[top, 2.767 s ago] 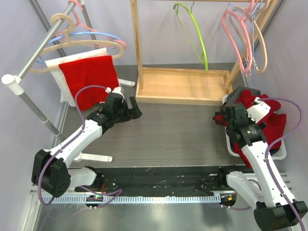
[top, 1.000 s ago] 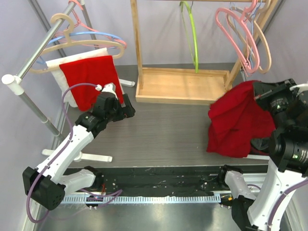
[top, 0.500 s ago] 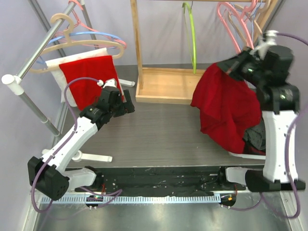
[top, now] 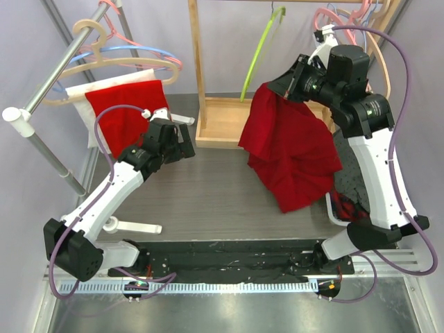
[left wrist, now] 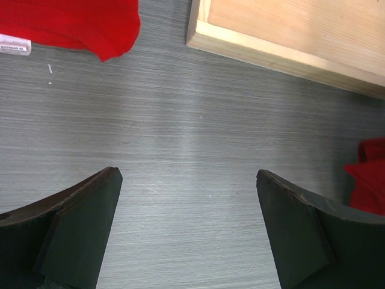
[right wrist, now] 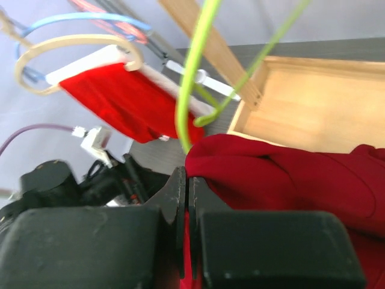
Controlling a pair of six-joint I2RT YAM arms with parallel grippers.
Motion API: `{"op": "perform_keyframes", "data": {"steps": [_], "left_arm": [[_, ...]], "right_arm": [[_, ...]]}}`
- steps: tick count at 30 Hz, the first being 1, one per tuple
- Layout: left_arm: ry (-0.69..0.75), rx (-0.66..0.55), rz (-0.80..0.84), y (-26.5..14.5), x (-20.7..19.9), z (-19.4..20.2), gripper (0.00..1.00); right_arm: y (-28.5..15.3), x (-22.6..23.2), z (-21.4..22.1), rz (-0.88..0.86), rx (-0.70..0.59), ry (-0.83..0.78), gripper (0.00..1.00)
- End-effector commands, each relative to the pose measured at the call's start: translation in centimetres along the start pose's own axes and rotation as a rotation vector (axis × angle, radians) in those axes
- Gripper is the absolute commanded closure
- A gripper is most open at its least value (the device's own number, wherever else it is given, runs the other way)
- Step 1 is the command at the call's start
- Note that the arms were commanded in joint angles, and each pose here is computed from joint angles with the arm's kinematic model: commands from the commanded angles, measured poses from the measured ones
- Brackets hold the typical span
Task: Place the skirt on the hanger
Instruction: Place the skirt at the center of the board.
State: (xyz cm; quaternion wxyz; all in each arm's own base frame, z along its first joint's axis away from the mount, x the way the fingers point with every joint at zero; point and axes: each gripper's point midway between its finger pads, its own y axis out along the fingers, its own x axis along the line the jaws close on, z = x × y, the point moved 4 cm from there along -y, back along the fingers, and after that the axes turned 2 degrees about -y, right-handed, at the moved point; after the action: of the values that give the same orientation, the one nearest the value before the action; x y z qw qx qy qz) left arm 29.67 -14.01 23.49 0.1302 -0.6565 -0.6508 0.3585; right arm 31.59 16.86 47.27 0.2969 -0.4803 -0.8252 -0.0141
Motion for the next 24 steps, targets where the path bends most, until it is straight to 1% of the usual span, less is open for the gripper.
{"op": "perform_keyframes", "data": {"steps": [1, 2, 3, 4, 5, 7, 8, 10, 11, 13, 14, 15, 16, 18, 19, 21, 22, 23, 24], "left_arm": [[-0.002, -0.029, 0.022, -0.7, -0.6, -1.1, 0.00], [-0.005, -0.025, 0.026, -0.6, -0.6, -1.0, 0.00], [-0.005, -0.019, 0.031, -0.6, -0.7, -0.8, 0.00], [-0.005, -0.015, 0.032, -0.6, -0.6, -0.6, 0.00], [-0.006, -0.013, 0.033, -0.6, -0.5, -0.5, 0.00], [-0.004, 0.003, 0.027, -0.4, -0.3, 0.2, 0.00], [-0.003, 0.007, 0.025, -0.3, -0.1, 0.4, 0.00], [-0.007, 0.024, 0.009, 0.1, 0.3, 1.1, 0.00], [-0.009, 0.031, 0.002, 0.3, 0.5, 1.4, 0.00], [-0.016, 0.049, -0.009, 0.6, 0.8, 2.1, 0.00], [-0.019, 0.051, -0.009, 0.7, 0.8, 2.2, 0.00], [-0.022, 0.058, -0.010, 0.9, 0.8, 2.5, 0.00], [-0.024, 0.068, -0.010, 1.1, 0.8, 2.7, 0.00], [-0.025, 0.083, -0.006, 1.4, 0.7, 3.0, 0.00], [-0.024, 0.087, -0.003, 1.5, 0.6, 3.0, 0.00], [-0.022, 0.103, 0.006, 1.5, 0.4, 3.2, 0.00], [-0.022, 0.105, 0.008, 1.5, 0.4, 3.3, 0.00], [-0.023, 0.109, 0.014, 1.5, 0.3, 3.3, 0.00], [-0.024, 0.109, 0.018, 1.5, 0.2, 3.3, 0.00]], "right_arm": [[-1.7, 3.3, -2.0, -0.151, -0.110, -0.062, 0.99], [-1.1, 3.3, -0.9, -0.154, -0.088, -0.054, 0.99], [0.8, 1.8, 1.7, -0.129, -0.031, -0.036, 0.99], [0.9, 1.6, 3.1, -0.121, -0.019, -0.024, 0.99], [2.8, 0.3, 7.2, -0.096, 0.067, -0.010, 0.99], [4.0, -0.9, 11.3, -0.052, 0.130, 0.000, 0.99], [5.4, -2.2, 15.6, 0.003, 0.196, 0.002, 0.99], [6.4, -3.5, 19.4, 0.059, 0.246, 0.001, 0.99], [7.5, -4.6, 22.5, 0.086, 0.287, 0.009, 0.99], [8.3, -3.8, 26.3, 0.052, 0.346, -0.001, 0.98], [9.4, -4.0, 28.6, 0.043, 0.373, -0.005, 0.96], [9.6, -2.7, 30.4, 0.006, 0.402, -0.024, 0.94], [10.1, -2.3, 31.5, -0.005, 0.422, -0.036, 0.88], [11.5, -1.3, 33.4, -0.028, 0.461, -0.065, 0.79], [11.6, -0.5, 34.1, -0.042, 0.474, -0.081, 0.69], [12.0, 0.2, 33.6, -0.029, 0.450, -0.083, 0.60], [11.8, 0.4, 33.2, -0.028, 0.438, -0.080, 0.51], [11.7, -0.3, 32.8, 0.019, 0.405, -0.088, 0.47], [10.9, -0.1, 31.4, 0.027, 0.360, -0.088, 0.44]]}}
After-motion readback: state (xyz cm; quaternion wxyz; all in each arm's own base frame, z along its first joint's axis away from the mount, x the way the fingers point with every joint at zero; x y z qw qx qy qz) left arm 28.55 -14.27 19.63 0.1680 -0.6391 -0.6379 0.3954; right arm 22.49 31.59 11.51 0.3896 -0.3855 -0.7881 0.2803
